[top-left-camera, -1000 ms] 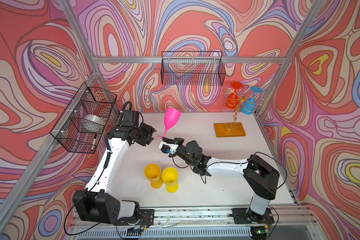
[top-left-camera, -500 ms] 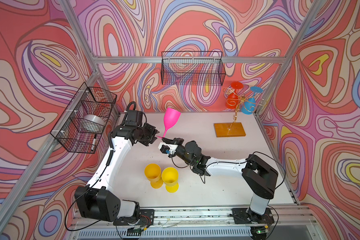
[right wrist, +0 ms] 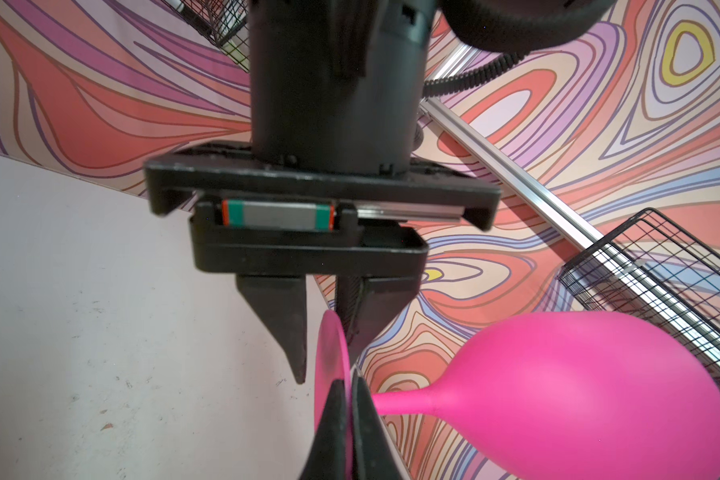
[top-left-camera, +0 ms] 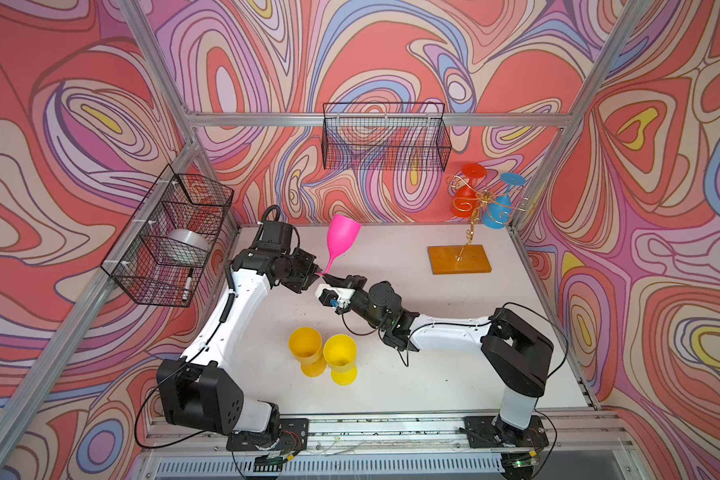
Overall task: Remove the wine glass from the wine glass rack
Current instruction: 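Hold the pink glass up while the left gripper moves to its foot, then close the left gripper on the pink glass foot while the right gripper opens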
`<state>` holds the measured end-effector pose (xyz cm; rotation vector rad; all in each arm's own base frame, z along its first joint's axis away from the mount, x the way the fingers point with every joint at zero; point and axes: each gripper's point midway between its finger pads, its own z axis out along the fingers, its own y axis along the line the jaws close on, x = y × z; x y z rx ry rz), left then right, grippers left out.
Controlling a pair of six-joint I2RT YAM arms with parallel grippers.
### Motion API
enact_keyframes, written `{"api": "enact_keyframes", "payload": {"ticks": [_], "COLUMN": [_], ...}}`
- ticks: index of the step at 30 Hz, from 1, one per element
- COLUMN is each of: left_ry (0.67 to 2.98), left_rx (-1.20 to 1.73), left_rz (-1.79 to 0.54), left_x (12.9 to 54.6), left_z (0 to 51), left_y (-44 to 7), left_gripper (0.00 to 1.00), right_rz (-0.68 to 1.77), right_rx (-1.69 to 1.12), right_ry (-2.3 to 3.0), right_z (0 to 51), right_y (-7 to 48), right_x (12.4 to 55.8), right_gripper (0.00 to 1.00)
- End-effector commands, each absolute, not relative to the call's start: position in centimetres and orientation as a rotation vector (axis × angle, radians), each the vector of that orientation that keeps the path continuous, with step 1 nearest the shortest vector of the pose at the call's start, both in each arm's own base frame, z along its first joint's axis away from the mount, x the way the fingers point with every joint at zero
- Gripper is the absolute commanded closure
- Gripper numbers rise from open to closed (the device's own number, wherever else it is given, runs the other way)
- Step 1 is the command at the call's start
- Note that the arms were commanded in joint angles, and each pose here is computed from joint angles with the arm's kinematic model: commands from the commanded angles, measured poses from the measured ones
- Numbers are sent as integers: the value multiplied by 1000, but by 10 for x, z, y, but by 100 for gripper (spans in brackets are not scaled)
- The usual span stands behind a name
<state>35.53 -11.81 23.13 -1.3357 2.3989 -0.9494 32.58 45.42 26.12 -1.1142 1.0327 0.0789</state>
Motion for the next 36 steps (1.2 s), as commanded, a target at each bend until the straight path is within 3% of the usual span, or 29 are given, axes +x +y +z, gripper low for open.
{"api": "enact_keyframes", "payload": {"ticks": [1, 3, 11, 14, 18, 21, 36], "left_ry": [2392, 2396, 2418, 2402, 2362, 2304, 2079], "left_rx": [-1335, -1329, -1288, -1250, -1172, -1139, -916], "left_rz": [-903, -897, -880, -895, -916, -930, -1270], "left_x": [357, 358, 358, 362, 367, 373, 414], "left_z": [227, 225, 212, 211, 219, 224, 241], "left_y": [-114, -114, -114, -114, -111, -102, -74], "left_gripper": [93, 100, 100, 100, 100, 100, 100], "right_rz": [69, 71, 70, 68, 89, 110, 354], "right_rx": [-1073, -1071, -1048, -1031, -1037, -1020, -950], "right_ry": [1008, 1010, 1024, 1043, 1088, 1138, 1505], "right_z": [273, 273, 278, 282, 279, 280, 282], "right_y": [457, 457, 453, 448, 441, 430, 415], "right_x": [329, 329, 330, 331, 326, 322, 309], "right_gripper": [100, 100, 100, 84, 55, 45, 43]}}
